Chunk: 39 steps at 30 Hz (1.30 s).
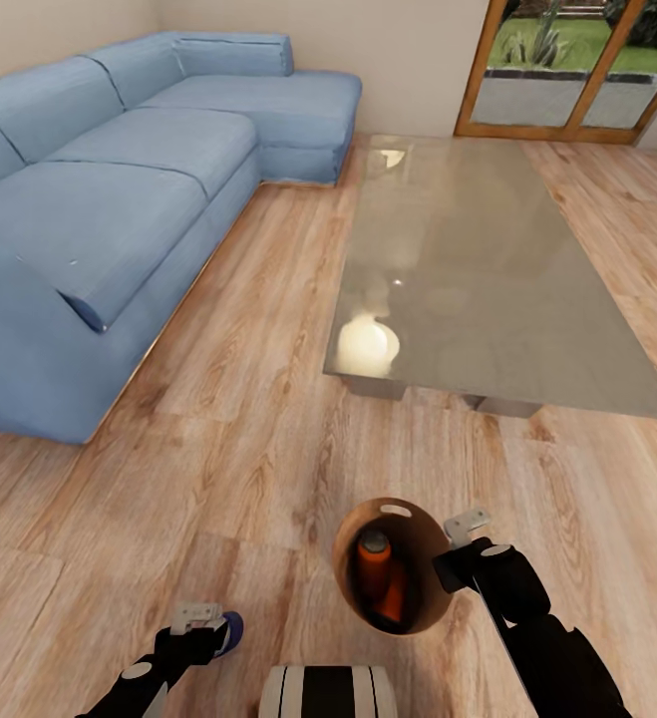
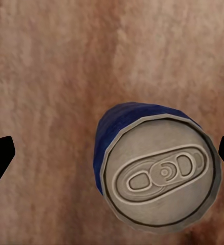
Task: Put the three can of soda from the living room inside the tash can in the kitchen.
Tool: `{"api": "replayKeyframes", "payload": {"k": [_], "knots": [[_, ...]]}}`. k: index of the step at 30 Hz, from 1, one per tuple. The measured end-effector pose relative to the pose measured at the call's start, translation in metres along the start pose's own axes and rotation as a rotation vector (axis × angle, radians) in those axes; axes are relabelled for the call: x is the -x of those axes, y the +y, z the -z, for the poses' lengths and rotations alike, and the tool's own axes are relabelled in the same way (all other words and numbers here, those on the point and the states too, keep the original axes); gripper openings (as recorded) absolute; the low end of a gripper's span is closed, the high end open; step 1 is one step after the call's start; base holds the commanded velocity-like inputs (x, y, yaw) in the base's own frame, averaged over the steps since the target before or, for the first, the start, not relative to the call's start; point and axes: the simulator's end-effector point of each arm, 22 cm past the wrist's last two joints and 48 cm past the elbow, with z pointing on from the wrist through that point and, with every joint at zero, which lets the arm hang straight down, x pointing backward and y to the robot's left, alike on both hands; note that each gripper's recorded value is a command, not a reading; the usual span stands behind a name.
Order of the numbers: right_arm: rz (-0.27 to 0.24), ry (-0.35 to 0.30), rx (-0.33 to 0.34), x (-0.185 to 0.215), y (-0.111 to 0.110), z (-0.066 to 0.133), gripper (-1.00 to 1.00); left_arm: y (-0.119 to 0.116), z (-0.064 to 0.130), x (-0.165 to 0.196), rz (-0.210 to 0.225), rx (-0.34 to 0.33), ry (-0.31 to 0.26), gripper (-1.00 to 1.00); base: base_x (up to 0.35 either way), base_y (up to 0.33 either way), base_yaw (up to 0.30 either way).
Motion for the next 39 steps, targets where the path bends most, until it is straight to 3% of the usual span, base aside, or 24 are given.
{"api": "replayKeyframes", "payload": {"k": [39], "knots": [[0.002, 0.021, 0.005, -0.007, 0.002, -0.008, -1.0, 0.001, -0.004, -0.01, 0.002, 0.001, 0.02, 1.0, 0.0, -0.017, 0.0]]}}
